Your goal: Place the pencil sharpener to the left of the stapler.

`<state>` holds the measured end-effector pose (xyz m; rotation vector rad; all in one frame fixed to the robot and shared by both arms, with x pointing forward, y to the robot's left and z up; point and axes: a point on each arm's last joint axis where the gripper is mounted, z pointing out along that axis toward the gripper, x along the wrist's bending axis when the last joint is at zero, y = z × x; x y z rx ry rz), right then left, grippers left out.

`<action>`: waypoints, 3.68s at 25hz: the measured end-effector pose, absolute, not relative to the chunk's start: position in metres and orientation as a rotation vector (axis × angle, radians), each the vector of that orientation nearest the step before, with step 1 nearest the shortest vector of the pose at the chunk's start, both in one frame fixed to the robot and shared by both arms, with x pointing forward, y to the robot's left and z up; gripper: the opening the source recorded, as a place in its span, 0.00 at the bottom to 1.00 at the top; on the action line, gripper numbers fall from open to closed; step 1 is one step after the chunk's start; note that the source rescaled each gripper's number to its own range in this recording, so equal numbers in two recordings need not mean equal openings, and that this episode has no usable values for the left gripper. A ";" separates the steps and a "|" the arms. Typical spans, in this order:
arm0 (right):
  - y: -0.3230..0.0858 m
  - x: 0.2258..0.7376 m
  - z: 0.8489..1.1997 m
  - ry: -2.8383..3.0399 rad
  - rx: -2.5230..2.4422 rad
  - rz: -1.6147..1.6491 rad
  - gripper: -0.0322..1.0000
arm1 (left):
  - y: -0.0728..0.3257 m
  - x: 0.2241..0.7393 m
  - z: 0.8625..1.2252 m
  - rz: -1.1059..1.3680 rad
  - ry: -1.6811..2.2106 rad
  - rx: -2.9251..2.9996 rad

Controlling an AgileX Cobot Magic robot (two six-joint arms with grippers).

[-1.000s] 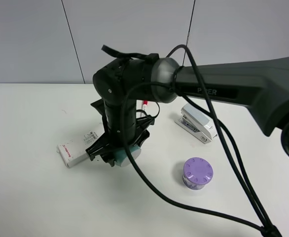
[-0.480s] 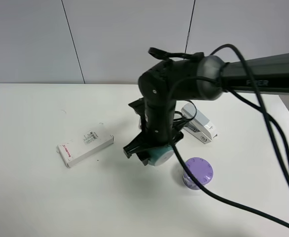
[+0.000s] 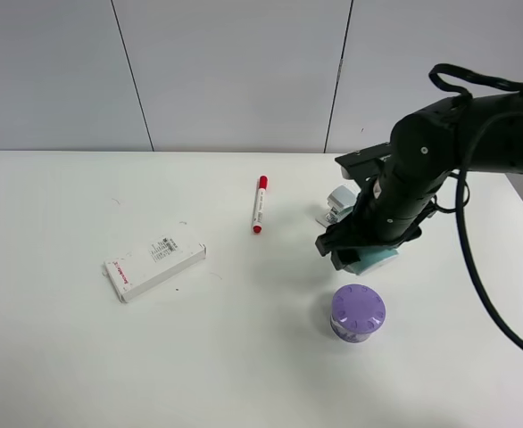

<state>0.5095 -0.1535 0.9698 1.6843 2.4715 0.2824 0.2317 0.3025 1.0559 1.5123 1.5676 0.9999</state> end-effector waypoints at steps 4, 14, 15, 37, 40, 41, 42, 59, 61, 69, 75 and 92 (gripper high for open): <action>-0.155 0.517 0.965 2.514 1.621 0.333 0.03 | 0.302 0.232 1.056 1.000 1.568 1.512; -0.139 0.551 0.944 2.617 1.548 0.281 0.03 | 0.302 0.232 1.056 1.000 1.568 1.512; -0.139 0.554 0.944 2.625 1.533 0.265 0.03 | 0.302 0.232 1.056 1.000 1.568 1.512; -0.130 0.579 0.904 2.734 1.553 0.112 0.03 | 0.302 0.232 1.056 1.000 1.568 1.512; -0.130 0.579 0.899 2.748 1.563 0.097 0.03 | 0.302 0.232 1.056 1.000 1.568 1.512; -0.130 0.579 0.898 2.753 1.559 0.095 0.03 | 0.302 0.232 1.056 1.000 1.568 1.512; -0.130 0.579 0.897 2.754 1.558 0.093 0.03 | 0.302 0.232 1.056 1.000 1.568 1.512; -0.129 0.580 0.897 2.768 1.530 0.110 0.28 | 0.302 0.232 1.056 1.000 1.568 1.512; -0.129 0.580 0.897 2.766 1.531 0.112 0.53 | 0.302 0.232 1.056 1.000 1.568 1.512; -0.125 0.580 0.921 2.700 1.593 0.253 0.91 | 0.302 0.232 1.056 1.000 1.568 1.512; -0.124 0.567 0.999 2.598 1.491 0.551 0.91 | 0.302 0.232 1.056 1.000 1.568 1.512; -0.278 0.396 1.130 1.819 1.707 0.893 0.91 | 0.302 0.232 1.056 1.000 1.568 1.512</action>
